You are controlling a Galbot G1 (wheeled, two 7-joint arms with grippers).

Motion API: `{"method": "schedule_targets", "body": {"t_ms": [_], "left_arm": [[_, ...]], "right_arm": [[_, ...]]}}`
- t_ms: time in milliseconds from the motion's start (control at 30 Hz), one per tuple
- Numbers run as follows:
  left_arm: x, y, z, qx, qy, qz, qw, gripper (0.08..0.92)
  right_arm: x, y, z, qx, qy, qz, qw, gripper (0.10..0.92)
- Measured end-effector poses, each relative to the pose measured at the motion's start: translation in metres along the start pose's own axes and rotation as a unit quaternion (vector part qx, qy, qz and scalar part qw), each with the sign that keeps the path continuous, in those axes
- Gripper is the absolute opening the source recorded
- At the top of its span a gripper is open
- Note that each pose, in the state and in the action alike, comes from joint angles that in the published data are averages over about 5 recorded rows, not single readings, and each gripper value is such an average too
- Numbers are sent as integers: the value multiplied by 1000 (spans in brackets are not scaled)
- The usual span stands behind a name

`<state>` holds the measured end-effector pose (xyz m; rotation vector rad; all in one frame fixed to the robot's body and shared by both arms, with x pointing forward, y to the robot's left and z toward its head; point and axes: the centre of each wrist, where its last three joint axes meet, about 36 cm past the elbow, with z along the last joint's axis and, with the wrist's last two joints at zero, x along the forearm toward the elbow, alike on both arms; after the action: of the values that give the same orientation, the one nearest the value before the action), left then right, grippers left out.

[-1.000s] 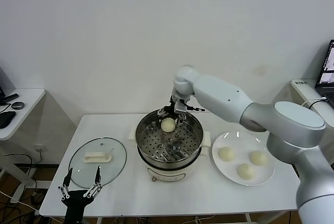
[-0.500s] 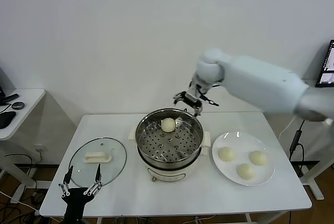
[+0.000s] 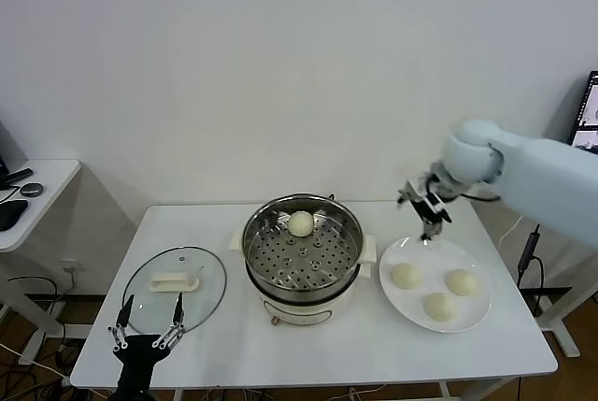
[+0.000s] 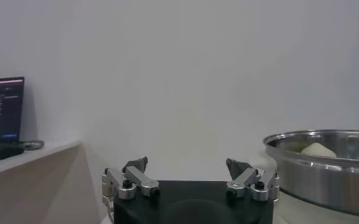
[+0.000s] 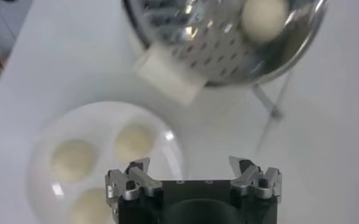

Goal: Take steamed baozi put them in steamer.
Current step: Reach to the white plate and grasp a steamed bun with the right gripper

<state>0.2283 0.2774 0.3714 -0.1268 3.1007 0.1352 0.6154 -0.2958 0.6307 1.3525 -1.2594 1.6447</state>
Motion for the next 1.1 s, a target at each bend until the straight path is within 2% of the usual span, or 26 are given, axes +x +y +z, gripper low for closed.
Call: {"method": "schedule_targets", "body": {"t_ms": [533,1100], "left_arm": [[4,4,4,-20,4,-3,1000,823],[4,8,13,-26,7,-12,1000,823]], "right_arm": [[-97,39,36,-81,-2,-35,996,823],[-167,31,18,-104,-9,-38,994,819]]}}
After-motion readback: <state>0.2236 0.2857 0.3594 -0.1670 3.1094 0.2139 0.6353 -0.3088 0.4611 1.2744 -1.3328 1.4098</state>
